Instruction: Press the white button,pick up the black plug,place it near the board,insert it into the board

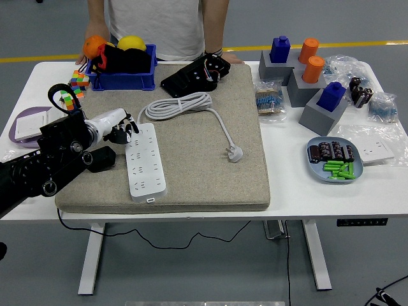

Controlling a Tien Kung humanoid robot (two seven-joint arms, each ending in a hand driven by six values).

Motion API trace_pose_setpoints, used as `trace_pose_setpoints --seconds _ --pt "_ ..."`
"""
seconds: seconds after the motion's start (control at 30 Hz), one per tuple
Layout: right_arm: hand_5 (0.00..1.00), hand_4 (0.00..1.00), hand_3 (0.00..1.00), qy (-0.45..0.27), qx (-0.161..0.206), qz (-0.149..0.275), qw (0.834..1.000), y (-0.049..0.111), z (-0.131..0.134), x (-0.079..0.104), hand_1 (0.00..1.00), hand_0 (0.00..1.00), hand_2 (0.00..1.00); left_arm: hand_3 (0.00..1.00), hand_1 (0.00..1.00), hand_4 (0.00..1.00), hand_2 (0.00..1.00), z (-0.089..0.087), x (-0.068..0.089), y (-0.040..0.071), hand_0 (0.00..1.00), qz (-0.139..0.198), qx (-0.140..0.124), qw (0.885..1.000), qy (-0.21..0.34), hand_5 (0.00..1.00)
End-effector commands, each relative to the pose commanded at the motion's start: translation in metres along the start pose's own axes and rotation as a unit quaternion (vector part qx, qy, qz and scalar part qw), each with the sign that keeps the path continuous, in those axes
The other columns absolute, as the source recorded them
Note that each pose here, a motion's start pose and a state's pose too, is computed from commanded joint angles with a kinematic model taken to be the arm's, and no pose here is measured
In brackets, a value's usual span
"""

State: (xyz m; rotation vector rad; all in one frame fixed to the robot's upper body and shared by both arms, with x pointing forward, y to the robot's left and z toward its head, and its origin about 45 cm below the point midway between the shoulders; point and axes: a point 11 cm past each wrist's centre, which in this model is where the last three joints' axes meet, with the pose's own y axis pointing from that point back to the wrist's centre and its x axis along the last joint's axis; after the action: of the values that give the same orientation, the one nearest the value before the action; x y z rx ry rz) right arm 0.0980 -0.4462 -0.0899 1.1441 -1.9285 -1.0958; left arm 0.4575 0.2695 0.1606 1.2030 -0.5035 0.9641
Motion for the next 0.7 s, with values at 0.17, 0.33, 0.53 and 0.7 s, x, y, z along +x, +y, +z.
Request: trace_pose_setpoints --seconds 0.17,0.33,0.53,0.7 --pt "0.522 0.748 0.689 -0.001 0.000 0.001 1.000 0.000 0.000 0.000 0.602 0.711 0.542 0.630 0.026 0.002 0.126 0.000 -0.003 0.000 0.013 -0.006 0.001 1.000 0.001 0.002" --pt "0.523 0.748 0.688 0.000 -0.002 0.001 1.000 0.000 0.002 0.001 0.603 0.711 0.542 0.637 0.025 0.002 0.127 0.005 -0.002 0.002 0.013 -0.005 -0.007 1.000 -0.001 0.002" --pt "0.522 0.748 0.688 0.001 0.000 0.002 1.000 0.000 0.000 0.002 0.603 0.711 0.542 0.636 0.024 0.002 0.126 0.014 0.010 0.007 0.013 0.012 -0.026 1.000 0.000 0.002" --pt "0.522 0.748 0.688 0.001 0.000 0.002 1.000 0.000 0.001 0.002 0.603 0.711 0.542 0.636 0.024 0.002 0.126 0.027 0.036 0.018 0.013 0.051 -0.055 0.997 0.002 0.002"
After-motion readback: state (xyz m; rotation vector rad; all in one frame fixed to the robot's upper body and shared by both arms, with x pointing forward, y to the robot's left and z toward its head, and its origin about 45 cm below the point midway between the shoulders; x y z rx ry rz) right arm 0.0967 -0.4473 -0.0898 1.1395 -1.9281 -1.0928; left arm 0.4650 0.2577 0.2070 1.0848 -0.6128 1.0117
